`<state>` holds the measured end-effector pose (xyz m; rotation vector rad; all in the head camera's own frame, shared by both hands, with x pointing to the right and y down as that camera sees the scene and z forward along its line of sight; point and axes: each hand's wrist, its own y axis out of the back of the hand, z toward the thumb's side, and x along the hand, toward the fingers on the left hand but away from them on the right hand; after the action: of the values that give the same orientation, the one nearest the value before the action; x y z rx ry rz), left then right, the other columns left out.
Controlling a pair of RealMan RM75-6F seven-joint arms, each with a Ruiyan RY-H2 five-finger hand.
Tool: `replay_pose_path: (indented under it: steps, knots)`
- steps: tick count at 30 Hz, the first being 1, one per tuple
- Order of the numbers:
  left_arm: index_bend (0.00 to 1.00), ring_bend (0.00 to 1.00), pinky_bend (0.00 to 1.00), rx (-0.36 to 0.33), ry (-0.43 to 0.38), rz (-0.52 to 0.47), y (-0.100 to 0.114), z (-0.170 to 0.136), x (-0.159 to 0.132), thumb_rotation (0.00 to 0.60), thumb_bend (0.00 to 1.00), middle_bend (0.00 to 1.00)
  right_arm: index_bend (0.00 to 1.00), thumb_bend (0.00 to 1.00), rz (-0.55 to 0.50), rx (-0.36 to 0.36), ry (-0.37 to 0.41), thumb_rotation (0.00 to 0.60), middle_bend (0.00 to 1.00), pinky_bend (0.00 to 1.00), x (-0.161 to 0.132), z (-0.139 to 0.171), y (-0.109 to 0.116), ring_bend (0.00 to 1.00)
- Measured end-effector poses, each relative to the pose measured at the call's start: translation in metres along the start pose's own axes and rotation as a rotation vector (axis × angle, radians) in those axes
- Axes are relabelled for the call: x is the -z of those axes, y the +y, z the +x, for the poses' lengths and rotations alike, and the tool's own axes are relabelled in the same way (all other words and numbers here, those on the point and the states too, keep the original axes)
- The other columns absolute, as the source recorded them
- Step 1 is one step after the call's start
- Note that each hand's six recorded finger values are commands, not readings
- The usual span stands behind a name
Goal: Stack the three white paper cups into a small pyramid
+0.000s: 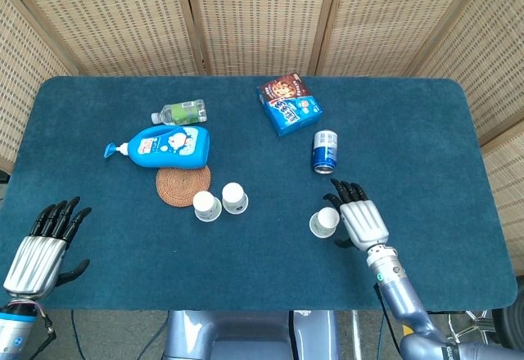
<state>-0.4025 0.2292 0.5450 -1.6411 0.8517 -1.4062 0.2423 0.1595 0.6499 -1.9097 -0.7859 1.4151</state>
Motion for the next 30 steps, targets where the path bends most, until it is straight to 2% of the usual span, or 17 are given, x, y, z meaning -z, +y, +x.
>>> replay_pose_path:
  steps: [12, 20, 30]
  knots:
    - [0.1, 0.0, 0.05, 0.0, 0.004, 0.004, -0.001, 0.001, 0.0, 0.6, 0.25, 0.0, 0.33, 0.12, -0.008, -0.042, -0.029, 0.6, 0.0, 0.12, 0.01, -0.015, -0.015, 0.0]
    - [0.1, 0.0, 0.05, 0.009, 0.005, 0.005, -0.003, 0.004, 0.0, 0.6, 0.25, 0.0, 0.51, 0.12, -0.018, -0.032, -0.027, 0.6, 0.01, 0.14, 0.011, -0.025, -0.021, 0.0]
    - [0.1, 0.0, 0.05, 0.005, 0.011, -0.005, -0.001, 0.005, 0.003, 0.6, 0.25, 0.0, 0.53, 0.12, -0.009, -0.018, -0.001, 0.6, 0.02, 0.14, -0.002, -0.025, -0.009, 0.0]
